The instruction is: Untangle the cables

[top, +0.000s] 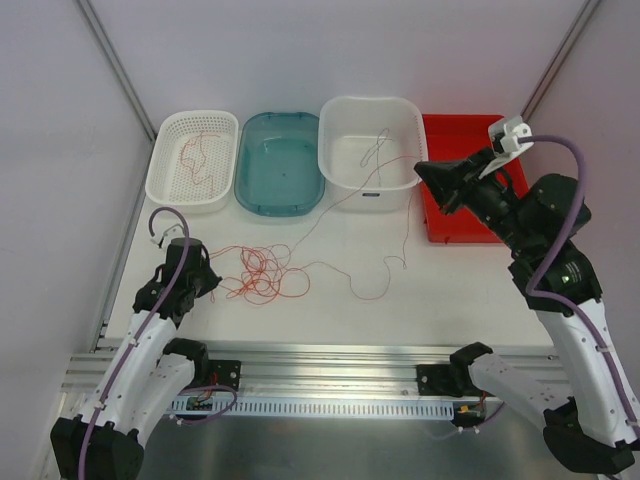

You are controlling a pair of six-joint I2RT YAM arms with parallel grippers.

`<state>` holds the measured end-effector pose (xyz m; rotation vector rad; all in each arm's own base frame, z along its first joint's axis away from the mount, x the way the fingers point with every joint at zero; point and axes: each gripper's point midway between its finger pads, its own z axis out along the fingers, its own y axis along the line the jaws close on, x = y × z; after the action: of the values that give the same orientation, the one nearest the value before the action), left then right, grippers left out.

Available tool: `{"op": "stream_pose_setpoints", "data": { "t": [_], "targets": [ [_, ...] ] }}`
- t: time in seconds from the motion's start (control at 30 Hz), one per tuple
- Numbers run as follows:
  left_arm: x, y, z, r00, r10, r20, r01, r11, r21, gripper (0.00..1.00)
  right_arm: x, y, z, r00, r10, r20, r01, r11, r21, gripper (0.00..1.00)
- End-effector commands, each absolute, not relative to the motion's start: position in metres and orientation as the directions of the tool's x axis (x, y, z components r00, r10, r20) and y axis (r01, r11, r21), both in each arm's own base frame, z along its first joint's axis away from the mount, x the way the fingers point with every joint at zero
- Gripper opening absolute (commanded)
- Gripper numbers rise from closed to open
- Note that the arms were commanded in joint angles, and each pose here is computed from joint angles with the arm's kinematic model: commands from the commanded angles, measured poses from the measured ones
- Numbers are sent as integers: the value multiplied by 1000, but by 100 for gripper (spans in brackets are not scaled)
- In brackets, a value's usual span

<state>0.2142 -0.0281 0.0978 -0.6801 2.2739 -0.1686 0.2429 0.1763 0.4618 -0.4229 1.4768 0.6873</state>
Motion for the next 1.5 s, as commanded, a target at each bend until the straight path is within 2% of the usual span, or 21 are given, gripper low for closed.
{"op": "stream_pose_setpoints", "data": {
  "t": [0.0,0.17,0.3,0.47,0.7,0.73,0.87,1.0,1.1,1.13,1.2,1.23,1.33,1.47],
  "targets": [
    [217,-11,114,-530,-519,-671,-473,837,-274,0,221,165,498,47,218,-975,-670,731,131,1],
    [221,1,130,-517,-471,-715,-481,850,-212,0,210,143,516,125,226,-966,-612,784,104,1],
    [223,15,142,-506,-425,-751,-498,854,-148,0,212,135,506,109,199,-974,-574,813,101,1],
    [230,17,162,-508,-361,-782,-453,884,-114,0,228,149,453,-58,136,-989,-582,800,144,1],
    [234,2,153,-550,-335,-765,-372,919,-135,5,263,170,295,-426,27,-904,-500,826,260,1],
    [234,0,149,-562,-326,-761,-355,925,-135,6,264,167,255,-499,1,-867,-463,845,267,1],
    [239,-16,148,-584,-310,-750,-275,945,-176,10,267,167,154,-666,-114,-738,-377,904,200,1],
    [241,-25,151,-599,-275,-752,-208,960,-186,13,257,175,90,-762,-269,-588,-398,912,98,10],
    [239,-26,149,-602,-257,-756,-186,966,-180,14,251,189,61,-792,-326,-516,-428,900,88,24],
    [238,-26,146,-604,-256,-754,-187,966,-178,14,250,192,56,-798,-332,-503,-429,899,87,31],
    [237,-27,145,-601,-256,-757,-182,966,-182,15,247,200,48,-808,-347,-477,-442,892,100,37],
    [237,-27,146,-598,-257,-759,-178,966,-186,15,245,201,41,-815,-357,-456,-444,891,96,44],
    [239,-29,148,-594,-255,-763,-169,967,-191,15,234,215,38,-805,-400,-438,-495,860,124,55],
    [239,-30,146,-600,-250,-760,-160,968,-192,16,225,224,36,-789,-440,-429,-537,833,133,60]
  ]
}}
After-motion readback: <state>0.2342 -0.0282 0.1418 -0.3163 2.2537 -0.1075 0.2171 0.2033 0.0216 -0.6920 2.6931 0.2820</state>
